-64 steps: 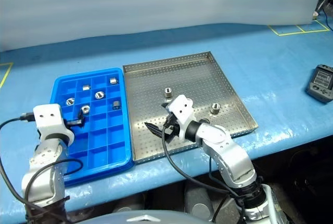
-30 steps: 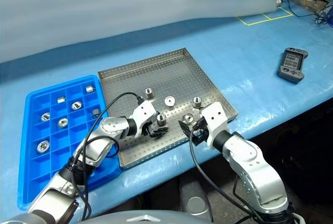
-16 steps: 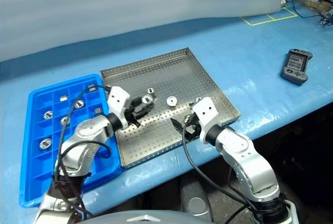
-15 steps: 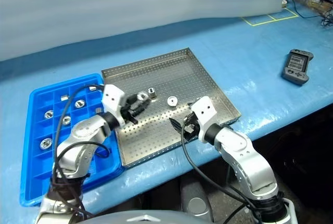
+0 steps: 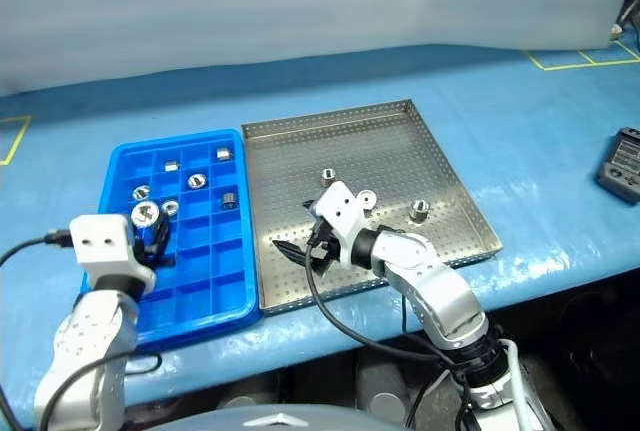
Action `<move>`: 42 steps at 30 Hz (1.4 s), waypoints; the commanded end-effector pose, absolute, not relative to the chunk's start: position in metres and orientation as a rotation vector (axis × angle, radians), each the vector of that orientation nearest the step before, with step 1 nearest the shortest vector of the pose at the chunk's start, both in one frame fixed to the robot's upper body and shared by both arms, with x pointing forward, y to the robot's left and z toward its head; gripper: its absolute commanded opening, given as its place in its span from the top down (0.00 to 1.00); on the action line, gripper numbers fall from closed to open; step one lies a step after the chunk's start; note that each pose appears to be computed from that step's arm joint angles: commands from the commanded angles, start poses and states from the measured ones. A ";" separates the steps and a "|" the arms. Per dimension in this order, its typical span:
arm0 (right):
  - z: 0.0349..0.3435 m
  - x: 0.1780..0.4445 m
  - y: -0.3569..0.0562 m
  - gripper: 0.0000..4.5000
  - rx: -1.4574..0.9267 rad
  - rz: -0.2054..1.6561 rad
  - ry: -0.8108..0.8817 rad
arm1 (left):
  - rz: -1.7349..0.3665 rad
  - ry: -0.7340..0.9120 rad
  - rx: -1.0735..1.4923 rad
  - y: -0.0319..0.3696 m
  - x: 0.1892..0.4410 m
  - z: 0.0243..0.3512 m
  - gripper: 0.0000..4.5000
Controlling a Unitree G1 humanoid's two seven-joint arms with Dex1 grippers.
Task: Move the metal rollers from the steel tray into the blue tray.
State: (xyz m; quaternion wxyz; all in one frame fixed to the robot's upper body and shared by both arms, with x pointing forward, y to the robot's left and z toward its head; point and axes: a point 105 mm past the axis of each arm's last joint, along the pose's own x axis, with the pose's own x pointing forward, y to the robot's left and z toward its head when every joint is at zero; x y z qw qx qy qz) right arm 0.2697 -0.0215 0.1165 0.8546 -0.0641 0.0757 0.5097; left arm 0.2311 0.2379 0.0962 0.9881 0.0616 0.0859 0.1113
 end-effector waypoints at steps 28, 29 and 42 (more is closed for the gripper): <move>0.127 0.265 -0.039 0.00 -0.097 0.960 0.108 | 0.108 0.177 0.111 0.229 0.238 0.113 0.00; 0.128 0.266 -0.040 0.00 -0.094 0.951 0.106 | 0.118 0.137 0.133 0.233 0.243 0.123 0.00; 0.132 0.271 -0.075 0.00 -0.104 0.746 0.083 | -0.419 0.038 0.143 0.136 0.365 0.163 0.00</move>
